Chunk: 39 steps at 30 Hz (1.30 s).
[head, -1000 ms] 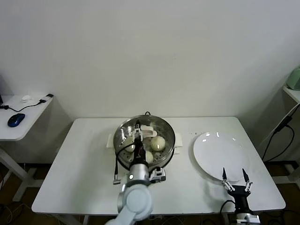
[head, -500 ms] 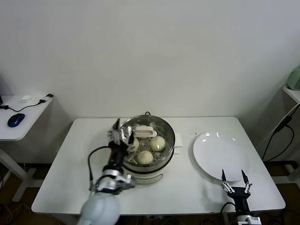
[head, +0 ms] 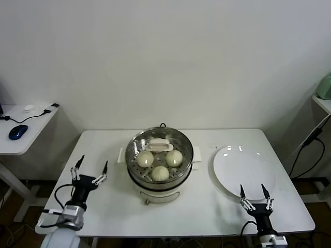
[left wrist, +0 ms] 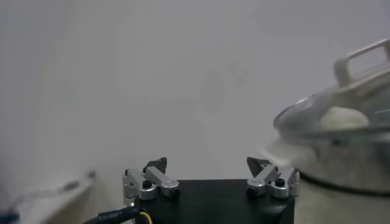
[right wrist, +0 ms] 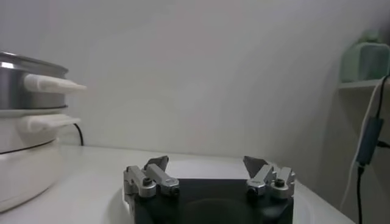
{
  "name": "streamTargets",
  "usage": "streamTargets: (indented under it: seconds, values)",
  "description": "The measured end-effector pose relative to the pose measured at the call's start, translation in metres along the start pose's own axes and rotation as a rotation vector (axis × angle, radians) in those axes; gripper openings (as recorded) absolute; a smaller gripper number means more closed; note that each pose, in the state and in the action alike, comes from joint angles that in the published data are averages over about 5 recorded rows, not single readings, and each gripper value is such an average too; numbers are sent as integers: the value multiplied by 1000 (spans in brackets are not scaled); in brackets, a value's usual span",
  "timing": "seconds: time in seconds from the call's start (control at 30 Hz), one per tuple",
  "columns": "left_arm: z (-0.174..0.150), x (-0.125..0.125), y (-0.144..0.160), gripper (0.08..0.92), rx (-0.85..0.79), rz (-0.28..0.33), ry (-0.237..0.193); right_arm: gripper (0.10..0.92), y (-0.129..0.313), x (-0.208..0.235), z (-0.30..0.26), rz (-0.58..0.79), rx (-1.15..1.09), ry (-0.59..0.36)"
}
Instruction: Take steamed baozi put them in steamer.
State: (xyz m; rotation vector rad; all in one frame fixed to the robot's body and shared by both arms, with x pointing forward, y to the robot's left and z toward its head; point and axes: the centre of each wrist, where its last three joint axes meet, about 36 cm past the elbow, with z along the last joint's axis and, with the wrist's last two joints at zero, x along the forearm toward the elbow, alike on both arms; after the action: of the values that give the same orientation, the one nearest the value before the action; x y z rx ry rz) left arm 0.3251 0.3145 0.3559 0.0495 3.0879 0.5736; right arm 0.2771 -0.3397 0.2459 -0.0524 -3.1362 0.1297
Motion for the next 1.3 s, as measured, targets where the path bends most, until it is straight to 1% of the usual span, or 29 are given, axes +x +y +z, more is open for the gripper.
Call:
streamTargets:
  seconds: [0.1,0.2,0.43,0.6,0.73,1.07,1.3]
  values:
    - [26,7,2,823,78,-14,19,823,1,-2,-2,-6,-8,2]
    - [45,15,1,823,137,-28,36,823,1,-4,-3,-12,-15,4]
    - [71,31,-13,823,228,-42,59,823,6,-6,-2,-21,-25,13]
    - [79,39,-23,823,261,-38,66,823,7,-5,0,-20,-28,19]
    - [81,43,-30,823,276,-33,62,823,7,-4,0,-17,-31,23]
    - [83,45,-40,823,296,-22,52,823,8,-1,1,-21,-38,34]
    - [83,47,-42,823,303,-20,56,823,9,0,1,-27,-41,38]
